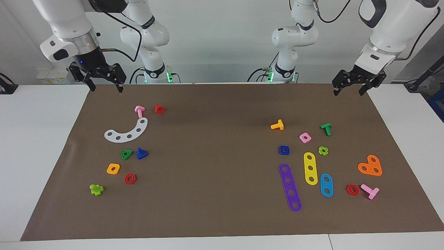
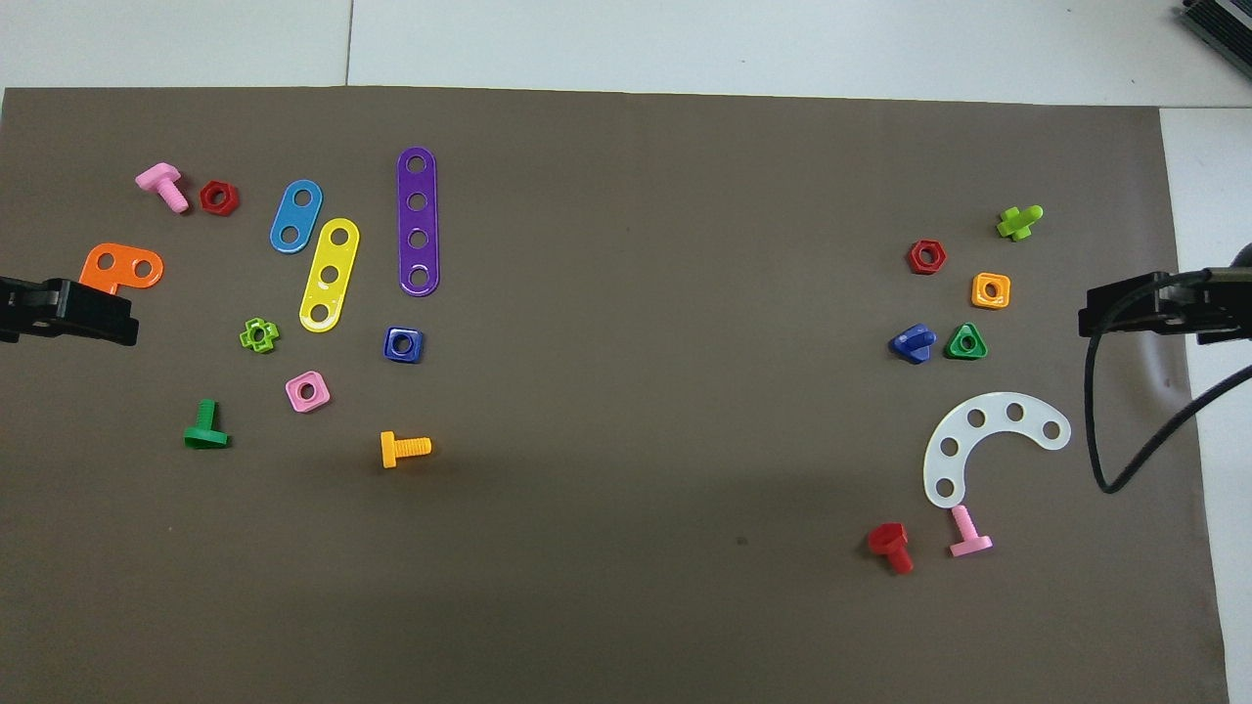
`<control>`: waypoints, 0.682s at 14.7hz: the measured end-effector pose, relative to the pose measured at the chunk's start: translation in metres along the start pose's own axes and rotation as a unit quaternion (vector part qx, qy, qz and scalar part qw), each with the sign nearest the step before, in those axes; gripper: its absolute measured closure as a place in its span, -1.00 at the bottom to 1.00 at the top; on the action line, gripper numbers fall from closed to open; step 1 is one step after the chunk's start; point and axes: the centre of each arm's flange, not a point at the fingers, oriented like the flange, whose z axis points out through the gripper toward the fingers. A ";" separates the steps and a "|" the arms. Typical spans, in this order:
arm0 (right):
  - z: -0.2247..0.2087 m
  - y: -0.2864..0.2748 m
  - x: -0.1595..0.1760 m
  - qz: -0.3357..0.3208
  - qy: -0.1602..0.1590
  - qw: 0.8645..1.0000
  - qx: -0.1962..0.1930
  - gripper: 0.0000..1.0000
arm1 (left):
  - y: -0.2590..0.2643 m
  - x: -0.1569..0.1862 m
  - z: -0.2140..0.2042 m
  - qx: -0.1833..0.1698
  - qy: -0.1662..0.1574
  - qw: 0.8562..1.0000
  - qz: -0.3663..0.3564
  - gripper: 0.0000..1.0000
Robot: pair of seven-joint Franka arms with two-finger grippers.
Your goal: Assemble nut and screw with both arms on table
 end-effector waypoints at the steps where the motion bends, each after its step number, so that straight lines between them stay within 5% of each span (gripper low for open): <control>1: 0.000 0.000 0.000 0.000 0.000 1.000 0.000 -1.00 | 0.000 0.000 0.000 0.000 0.000 1.000 0.000 -1.00; 10: 0.000 0.002 0.000 0.002 -0.001 1.000 0.000 -0.96 | 0.000 0.000 0.000 0.000 0.000 1.000 0.000 -1.00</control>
